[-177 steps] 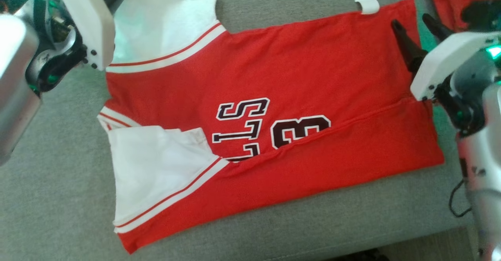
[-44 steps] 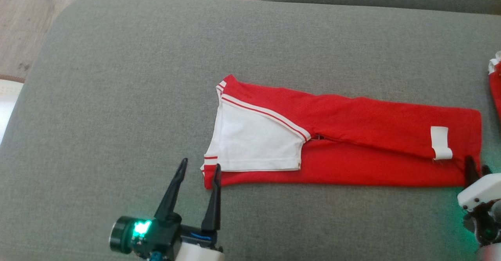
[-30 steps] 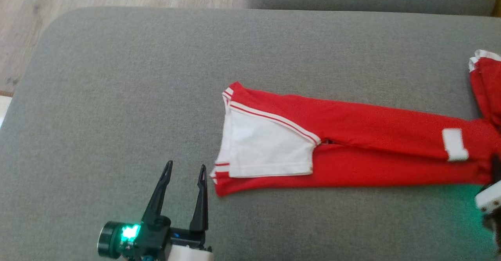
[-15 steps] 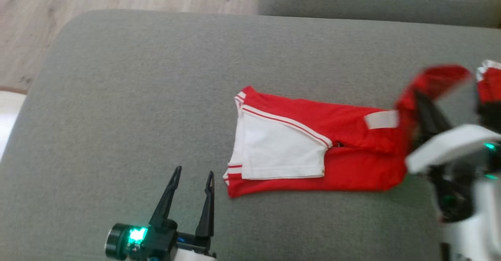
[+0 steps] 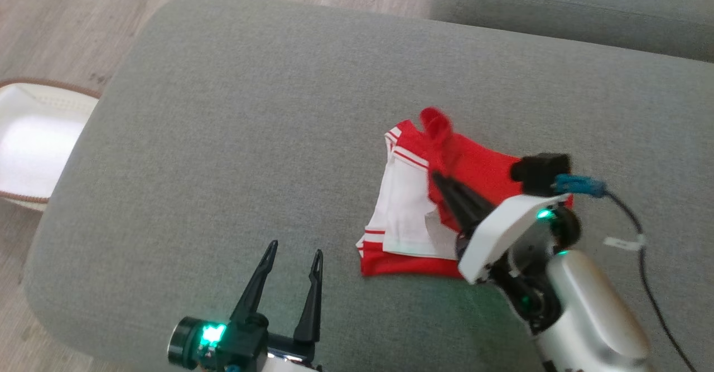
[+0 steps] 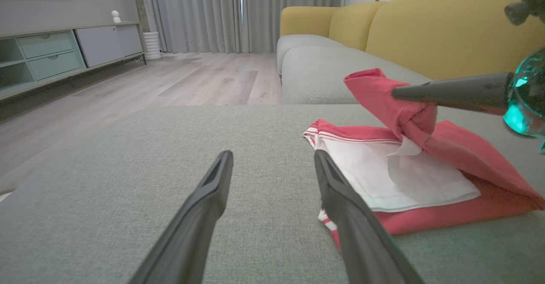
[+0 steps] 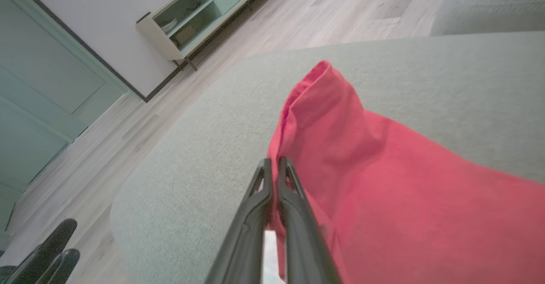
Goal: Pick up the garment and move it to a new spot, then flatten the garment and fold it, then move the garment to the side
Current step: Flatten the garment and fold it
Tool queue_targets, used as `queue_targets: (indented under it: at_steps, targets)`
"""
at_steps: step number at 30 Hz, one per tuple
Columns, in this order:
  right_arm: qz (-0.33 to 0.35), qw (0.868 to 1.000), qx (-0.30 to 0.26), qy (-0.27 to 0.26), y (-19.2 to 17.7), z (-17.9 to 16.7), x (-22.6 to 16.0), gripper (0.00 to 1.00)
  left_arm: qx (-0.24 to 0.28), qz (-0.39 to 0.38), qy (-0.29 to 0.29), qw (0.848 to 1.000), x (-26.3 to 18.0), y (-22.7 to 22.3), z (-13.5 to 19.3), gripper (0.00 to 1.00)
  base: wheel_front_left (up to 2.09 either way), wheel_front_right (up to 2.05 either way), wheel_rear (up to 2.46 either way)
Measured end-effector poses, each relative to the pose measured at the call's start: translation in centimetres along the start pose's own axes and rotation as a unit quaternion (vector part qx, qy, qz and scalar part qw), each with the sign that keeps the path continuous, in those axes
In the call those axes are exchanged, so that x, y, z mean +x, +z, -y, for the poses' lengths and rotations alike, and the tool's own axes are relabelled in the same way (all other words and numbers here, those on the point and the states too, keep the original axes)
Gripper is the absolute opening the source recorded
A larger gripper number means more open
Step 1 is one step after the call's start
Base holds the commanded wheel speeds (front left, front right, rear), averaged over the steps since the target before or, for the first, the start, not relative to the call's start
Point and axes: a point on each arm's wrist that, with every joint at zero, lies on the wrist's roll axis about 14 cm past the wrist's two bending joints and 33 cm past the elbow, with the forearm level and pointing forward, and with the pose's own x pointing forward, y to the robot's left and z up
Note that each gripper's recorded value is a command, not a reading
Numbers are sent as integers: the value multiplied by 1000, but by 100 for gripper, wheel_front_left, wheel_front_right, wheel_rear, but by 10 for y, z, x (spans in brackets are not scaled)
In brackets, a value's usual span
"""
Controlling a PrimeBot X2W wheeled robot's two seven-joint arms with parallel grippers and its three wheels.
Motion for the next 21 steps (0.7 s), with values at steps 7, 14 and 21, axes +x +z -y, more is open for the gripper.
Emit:
queue_targets:
  at_steps: [7, 14, 21]
  targets:
    - [-30, 999, 2, 43, -21, -23, 22, 100, 1, -3, 10, 1000, 0, -2, -7, 100, 0, 0, 0]
    - [19, 998, 5, 51, -7, -29, 20, 100, 3, 1, 15, 1000, 4, 0, -10, 100, 0, 0, 0]
    - [134, 990, -37, -33, 25, 18, -23, 100, -5, 14, 17, 1000, 1, 6, -10, 100, 0, 0, 0]
